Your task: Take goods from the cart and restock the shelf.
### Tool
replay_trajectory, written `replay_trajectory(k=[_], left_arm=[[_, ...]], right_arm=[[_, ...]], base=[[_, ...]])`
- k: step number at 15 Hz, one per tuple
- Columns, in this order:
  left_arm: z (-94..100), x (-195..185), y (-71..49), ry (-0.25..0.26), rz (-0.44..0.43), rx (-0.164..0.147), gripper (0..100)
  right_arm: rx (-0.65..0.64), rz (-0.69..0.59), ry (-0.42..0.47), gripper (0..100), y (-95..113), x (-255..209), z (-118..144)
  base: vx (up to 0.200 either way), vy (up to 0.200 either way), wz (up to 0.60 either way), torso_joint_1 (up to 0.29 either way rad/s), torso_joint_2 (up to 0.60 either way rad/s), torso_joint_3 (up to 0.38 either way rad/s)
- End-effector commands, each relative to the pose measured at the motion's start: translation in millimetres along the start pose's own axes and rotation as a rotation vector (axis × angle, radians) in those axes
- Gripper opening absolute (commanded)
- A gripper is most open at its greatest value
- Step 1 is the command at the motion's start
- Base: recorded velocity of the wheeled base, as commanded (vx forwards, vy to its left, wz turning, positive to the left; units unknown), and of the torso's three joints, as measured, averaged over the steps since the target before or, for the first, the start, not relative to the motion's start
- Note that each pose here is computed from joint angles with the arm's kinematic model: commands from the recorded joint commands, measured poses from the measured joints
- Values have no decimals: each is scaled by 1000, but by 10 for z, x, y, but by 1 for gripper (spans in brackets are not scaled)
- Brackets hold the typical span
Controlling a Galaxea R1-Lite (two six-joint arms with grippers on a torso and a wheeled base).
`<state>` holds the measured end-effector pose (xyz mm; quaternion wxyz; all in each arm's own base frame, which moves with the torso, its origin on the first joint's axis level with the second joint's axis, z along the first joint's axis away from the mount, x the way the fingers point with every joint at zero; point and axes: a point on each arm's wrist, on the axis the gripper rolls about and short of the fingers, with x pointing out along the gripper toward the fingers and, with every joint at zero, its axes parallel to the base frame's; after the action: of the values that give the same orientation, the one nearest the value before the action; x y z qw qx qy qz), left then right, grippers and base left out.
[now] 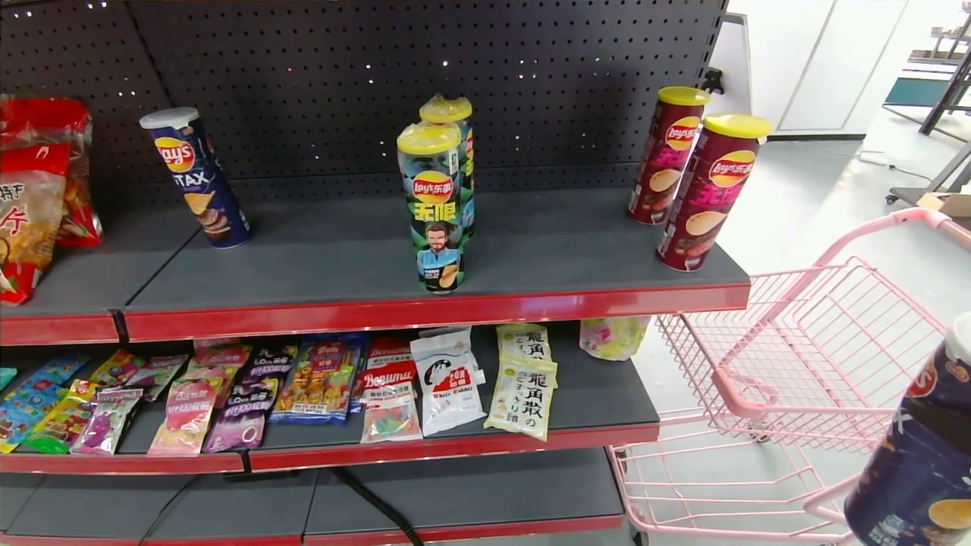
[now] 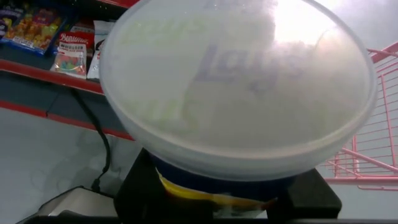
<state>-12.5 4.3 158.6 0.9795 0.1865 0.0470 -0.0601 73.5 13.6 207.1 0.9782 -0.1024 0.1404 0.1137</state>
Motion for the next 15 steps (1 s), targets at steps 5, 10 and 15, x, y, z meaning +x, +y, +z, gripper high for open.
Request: replay_trajectory(k=[5, 10, 15], left_arm=[[0, 2, 0, 2, 0, 8, 100], [-4, 3, -2, 3, -1, 8, 100], [-9, 0, -3, 2, 0, 6, 100]], right_arm=[[-37, 5, 6, 0, 10, -4, -44], [-55, 69, -48, 0, 32, -90, -39], [-62, 62, -94, 0, 31, -184, -21]], base=[[0, 160, 0, 41, -93, -51], [0, 200, 0, 4, -2, -3], [0, 200, 0, 1, 0, 4]])
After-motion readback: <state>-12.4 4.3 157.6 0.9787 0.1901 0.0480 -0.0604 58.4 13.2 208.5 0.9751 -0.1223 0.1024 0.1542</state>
